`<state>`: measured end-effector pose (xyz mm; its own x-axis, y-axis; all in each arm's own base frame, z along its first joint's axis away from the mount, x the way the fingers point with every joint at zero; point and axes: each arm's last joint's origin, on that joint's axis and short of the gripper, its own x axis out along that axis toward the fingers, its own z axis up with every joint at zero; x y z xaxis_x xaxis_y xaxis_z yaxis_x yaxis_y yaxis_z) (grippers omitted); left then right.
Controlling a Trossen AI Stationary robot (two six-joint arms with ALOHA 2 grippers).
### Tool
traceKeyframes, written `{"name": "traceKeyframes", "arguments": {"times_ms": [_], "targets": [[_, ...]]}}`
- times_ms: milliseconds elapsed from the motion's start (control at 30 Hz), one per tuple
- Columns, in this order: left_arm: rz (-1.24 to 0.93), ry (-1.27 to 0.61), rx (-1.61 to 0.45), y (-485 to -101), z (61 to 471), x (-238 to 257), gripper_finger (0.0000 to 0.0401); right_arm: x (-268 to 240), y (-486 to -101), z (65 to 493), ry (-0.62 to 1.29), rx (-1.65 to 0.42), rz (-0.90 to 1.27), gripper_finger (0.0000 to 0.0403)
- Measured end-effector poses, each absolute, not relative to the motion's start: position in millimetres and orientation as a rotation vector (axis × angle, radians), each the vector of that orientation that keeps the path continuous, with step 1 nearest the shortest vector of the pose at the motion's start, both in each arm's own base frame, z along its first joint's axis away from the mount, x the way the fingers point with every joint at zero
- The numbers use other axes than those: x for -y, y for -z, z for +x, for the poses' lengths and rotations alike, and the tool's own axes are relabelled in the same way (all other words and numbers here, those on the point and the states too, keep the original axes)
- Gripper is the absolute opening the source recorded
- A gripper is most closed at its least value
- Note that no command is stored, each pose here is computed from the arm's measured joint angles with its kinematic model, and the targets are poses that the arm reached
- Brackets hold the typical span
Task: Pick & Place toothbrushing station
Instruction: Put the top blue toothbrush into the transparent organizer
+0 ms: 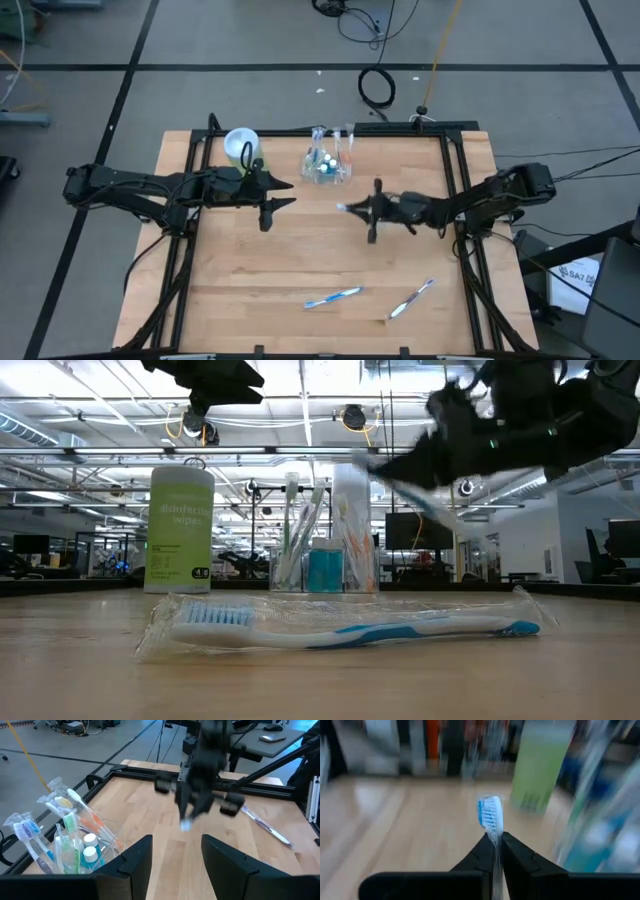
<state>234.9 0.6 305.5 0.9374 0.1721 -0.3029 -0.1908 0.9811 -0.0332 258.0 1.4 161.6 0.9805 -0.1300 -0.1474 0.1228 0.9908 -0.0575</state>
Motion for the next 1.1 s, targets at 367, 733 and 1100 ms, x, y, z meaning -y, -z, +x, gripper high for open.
{"name": "traceKeyframes", "arguments": {"times_ms": [367,733,1100], "targets": [[-0.071,-0.187,-0.301,-306,235,-1,0.0177,24,-215,255,0.202,0.325,-0.261,0.0014],[-0.074,-0.186,-0.274,-308,236,-1,0.0177,62,-249,269,0.254,0.403,-0.408,0.0014],[-0.052,-0.183,-0.275,-308,236,-1,0.0177,102,-240,286,0.341,0.464,-0.317,0.0013]]}}
